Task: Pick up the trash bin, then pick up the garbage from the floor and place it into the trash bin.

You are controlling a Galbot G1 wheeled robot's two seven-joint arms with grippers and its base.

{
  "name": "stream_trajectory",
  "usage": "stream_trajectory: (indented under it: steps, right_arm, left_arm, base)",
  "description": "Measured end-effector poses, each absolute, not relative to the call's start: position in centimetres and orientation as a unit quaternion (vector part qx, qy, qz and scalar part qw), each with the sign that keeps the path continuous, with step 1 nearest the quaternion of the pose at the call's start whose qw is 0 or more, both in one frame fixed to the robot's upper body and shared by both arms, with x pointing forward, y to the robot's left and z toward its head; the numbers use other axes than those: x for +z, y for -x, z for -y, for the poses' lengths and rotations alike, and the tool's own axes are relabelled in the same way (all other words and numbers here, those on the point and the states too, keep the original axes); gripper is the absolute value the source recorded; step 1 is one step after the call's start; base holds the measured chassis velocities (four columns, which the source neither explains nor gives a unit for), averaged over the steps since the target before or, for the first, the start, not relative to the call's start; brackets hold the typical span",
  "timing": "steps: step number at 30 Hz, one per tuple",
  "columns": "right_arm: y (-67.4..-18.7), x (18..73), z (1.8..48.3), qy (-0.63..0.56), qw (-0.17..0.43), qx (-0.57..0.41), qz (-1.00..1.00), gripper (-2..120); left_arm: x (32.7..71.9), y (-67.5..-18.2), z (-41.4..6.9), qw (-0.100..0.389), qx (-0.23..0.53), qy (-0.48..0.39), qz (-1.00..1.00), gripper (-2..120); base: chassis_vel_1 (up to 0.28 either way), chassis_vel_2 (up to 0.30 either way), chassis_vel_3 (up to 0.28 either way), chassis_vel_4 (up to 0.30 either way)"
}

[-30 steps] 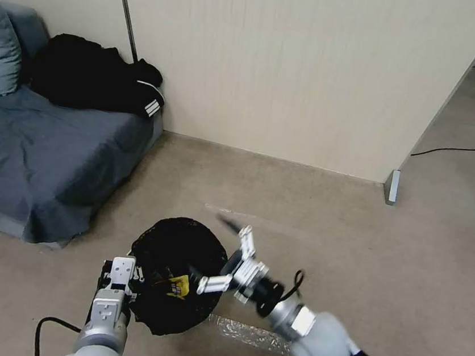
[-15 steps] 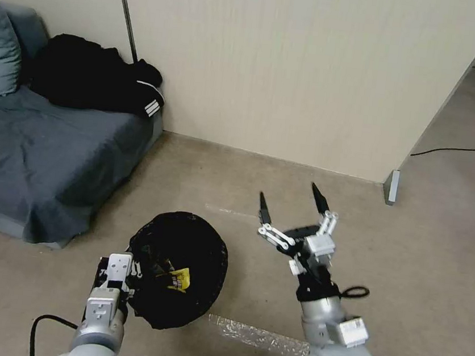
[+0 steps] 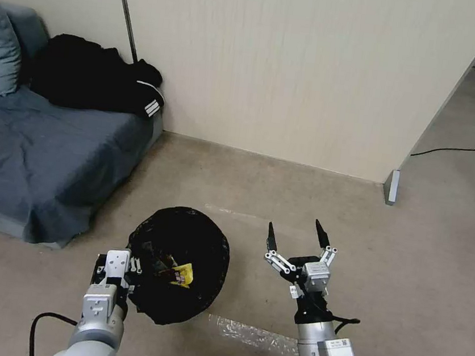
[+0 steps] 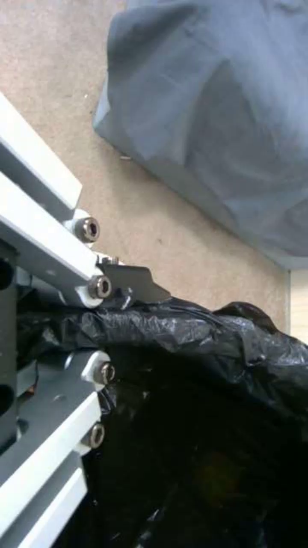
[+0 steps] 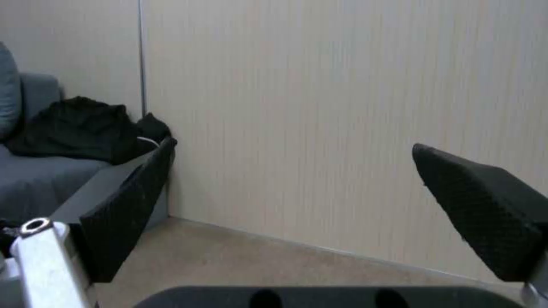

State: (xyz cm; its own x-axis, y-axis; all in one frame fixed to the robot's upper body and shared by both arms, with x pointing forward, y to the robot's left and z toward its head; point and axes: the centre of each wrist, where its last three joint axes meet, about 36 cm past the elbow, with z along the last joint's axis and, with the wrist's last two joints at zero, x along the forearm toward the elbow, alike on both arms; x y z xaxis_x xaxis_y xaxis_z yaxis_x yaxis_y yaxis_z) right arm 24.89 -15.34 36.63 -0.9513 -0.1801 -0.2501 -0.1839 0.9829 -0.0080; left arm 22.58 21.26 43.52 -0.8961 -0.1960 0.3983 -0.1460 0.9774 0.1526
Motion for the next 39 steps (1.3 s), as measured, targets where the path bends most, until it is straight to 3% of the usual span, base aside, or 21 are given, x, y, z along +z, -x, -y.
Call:
stream_trajectory:
  steps: [17, 39]
  right_arm:
    - [-25.7, 36.5, 15.6, 0.11, 0.147, 0.026, -0.983, 99]
    - [-25.4, 35.7, 14.6, 0.127, 0.132, 0.029, -0.983, 98]
  left_arm:
    - [43.6, -22.6, -21.1, 0.215, -0.052, -0.093, 0.971, 1]
    - [44.4, -22.4, -21.2, 0.205, -0.049, -0.097, 0.973, 1]
  base:
    - [0.015, 0.018, 0.017, 0.017]
    - [0.114, 0.11, 0.113, 0.106]
